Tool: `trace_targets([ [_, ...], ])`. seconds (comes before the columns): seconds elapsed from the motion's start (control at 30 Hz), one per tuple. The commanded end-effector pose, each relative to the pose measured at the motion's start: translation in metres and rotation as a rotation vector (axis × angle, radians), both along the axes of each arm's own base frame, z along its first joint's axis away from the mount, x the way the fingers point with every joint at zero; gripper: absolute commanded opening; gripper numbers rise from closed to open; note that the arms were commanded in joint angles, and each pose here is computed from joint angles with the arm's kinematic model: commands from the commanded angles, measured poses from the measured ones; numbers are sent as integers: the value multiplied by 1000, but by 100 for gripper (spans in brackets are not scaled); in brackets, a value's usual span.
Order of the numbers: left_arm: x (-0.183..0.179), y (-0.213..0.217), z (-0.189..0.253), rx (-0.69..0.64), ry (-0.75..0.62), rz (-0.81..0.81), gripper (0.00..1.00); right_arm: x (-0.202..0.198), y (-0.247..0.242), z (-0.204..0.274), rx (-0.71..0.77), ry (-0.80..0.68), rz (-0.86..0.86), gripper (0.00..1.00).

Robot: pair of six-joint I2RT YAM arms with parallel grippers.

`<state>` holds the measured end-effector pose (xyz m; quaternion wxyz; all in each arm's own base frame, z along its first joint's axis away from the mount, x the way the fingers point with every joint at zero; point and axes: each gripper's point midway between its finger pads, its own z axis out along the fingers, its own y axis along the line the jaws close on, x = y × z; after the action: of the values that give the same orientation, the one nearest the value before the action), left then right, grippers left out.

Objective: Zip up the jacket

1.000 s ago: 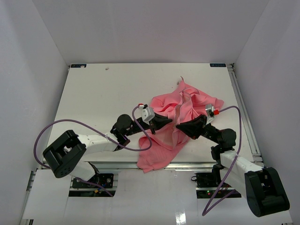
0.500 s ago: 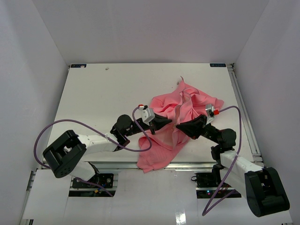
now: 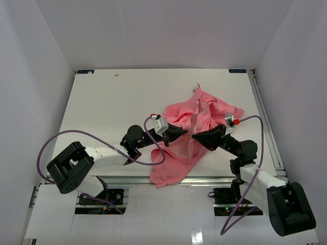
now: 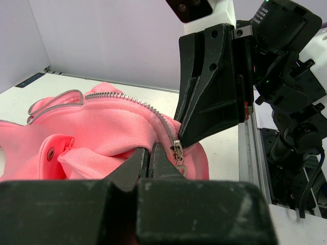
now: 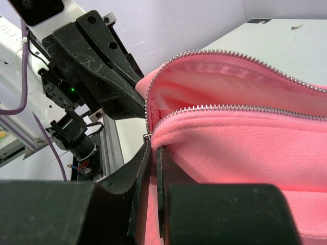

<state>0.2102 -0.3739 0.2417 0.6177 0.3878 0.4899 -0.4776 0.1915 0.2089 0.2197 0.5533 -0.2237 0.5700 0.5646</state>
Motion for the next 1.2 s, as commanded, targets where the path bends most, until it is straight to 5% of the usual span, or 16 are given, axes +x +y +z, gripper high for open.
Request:
trace_targets([
  [0.0,-8,-1,11,-32,-27,-28,0,-41,-13,98,175,-574,-24,8],
  [1.17,-7,1,0,12,-51,26,0,-31,-18,100,194,-548,-82,8],
])
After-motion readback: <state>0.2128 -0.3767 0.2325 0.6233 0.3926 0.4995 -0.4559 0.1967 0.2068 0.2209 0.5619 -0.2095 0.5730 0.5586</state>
